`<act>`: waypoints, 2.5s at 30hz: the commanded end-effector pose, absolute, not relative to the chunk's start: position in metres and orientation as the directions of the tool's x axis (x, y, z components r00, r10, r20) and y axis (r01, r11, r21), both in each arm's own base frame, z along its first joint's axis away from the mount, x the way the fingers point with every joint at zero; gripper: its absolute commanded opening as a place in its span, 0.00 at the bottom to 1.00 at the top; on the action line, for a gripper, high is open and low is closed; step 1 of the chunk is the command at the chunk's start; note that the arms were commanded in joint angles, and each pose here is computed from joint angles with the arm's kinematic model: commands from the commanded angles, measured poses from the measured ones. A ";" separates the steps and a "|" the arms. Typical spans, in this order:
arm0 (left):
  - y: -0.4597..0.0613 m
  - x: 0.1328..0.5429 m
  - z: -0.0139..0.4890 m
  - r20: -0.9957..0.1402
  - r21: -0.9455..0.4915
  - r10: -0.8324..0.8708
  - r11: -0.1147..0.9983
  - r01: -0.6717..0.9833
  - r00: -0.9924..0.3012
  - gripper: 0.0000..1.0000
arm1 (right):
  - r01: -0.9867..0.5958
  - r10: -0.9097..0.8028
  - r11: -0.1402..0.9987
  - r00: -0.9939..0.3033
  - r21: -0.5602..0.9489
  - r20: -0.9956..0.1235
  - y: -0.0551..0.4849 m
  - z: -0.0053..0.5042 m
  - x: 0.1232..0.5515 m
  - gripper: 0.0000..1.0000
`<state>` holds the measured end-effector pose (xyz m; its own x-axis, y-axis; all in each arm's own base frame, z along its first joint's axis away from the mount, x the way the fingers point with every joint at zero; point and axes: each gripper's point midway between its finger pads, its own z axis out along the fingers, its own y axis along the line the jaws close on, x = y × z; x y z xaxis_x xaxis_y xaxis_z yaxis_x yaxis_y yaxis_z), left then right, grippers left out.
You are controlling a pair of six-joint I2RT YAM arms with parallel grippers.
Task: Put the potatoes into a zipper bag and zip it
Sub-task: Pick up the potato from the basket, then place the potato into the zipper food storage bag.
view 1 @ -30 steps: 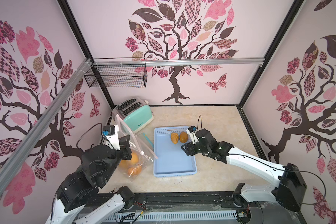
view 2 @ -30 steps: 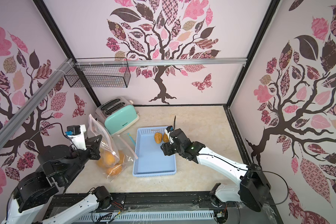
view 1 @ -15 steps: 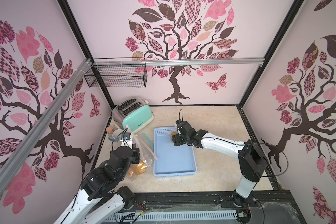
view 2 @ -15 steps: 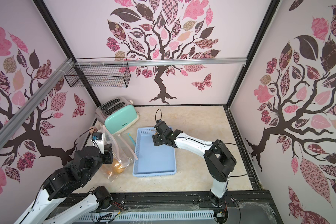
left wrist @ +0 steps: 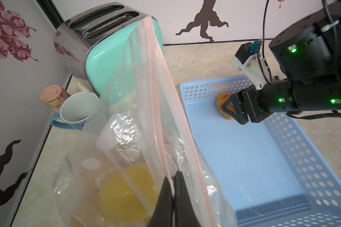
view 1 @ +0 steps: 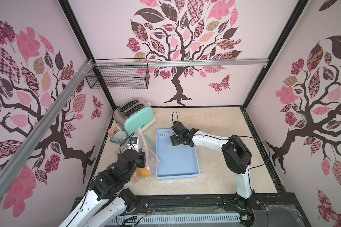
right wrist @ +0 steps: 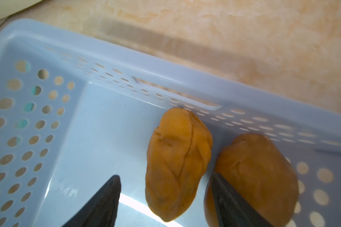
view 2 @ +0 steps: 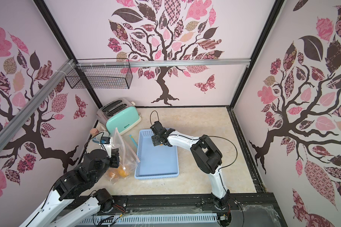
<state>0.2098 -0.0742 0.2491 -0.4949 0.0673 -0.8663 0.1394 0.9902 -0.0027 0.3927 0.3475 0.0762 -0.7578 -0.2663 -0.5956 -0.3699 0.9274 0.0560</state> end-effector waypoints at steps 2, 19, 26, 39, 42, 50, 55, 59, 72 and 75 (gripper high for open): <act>-0.077 0.211 0.243 -0.866 -0.015 0.062 0.988 0.151 -0.496 0.00 | -0.343 -0.295 0.939 -0.764 -0.026 -0.573 0.341 0.060 0.405 0.77; -0.081 0.210 0.239 -0.861 -0.024 0.065 0.986 0.167 -0.505 0.00 | -0.380 -0.321 0.925 -0.794 0.008 -0.517 0.361 0.032 0.407 0.65; -0.083 0.211 0.237 -0.858 -0.025 0.068 0.985 0.173 -0.509 0.00 | -0.398 -0.296 0.914 -0.788 0.080 -0.540 0.365 0.056 0.397 0.59; -0.084 0.211 0.234 -0.853 -0.029 0.066 0.985 0.173 -0.518 0.00 | -0.519 -0.170 0.784 -0.707 0.341 -0.687 0.344 0.154 0.323 0.54; -0.084 0.210 0.234 -0.853 -0.031 0.066 0.984 0.176 -0.517 0.00 | -0.534 -0.148 0.762 -0.694 0.366 -0.705 0.330 0.164 0.304 0.54; -0.087 0.211 0.233 -0.848 -0.026 0.076 0.982 0.186 -0.524 0.00 | -0.640 -0.025 0.625 -0.588 0.446 -0.808 0.317 0.191 0.268 0.48; -0.097 0.211 0.271 -0.866 -0.081 0.044 0.970 0.227 -0.497 0.00 | -0.650 0.021 0.613 -0.555 0.449 -0.832 0.313 0.198 0.266 0.48; -0.134 0.213 0.320 -0.861 -0.164 0.046 0.918 0.361 -0.507 0.00 | -0.656 0.057 0.605 -0.531 0.452 -0.845 0.308 0.207 0.263 0.48; -0.232 0.260 0.294 -0.751 -0.328 0.078 0.818 0.473 -0.655 0.00 | -0.594 0.172 0.712 -0.370 0.375 -0.913 0.257 0.257 0.262 0.48; -0.247 0.265 0.260 -0.696 -0.382 0.072 0.805 0.453 -0.714 0.00 | -0.604 0.183 0.703 -0.356 0.375 -0.916 0.254 0.267 0.259 0.48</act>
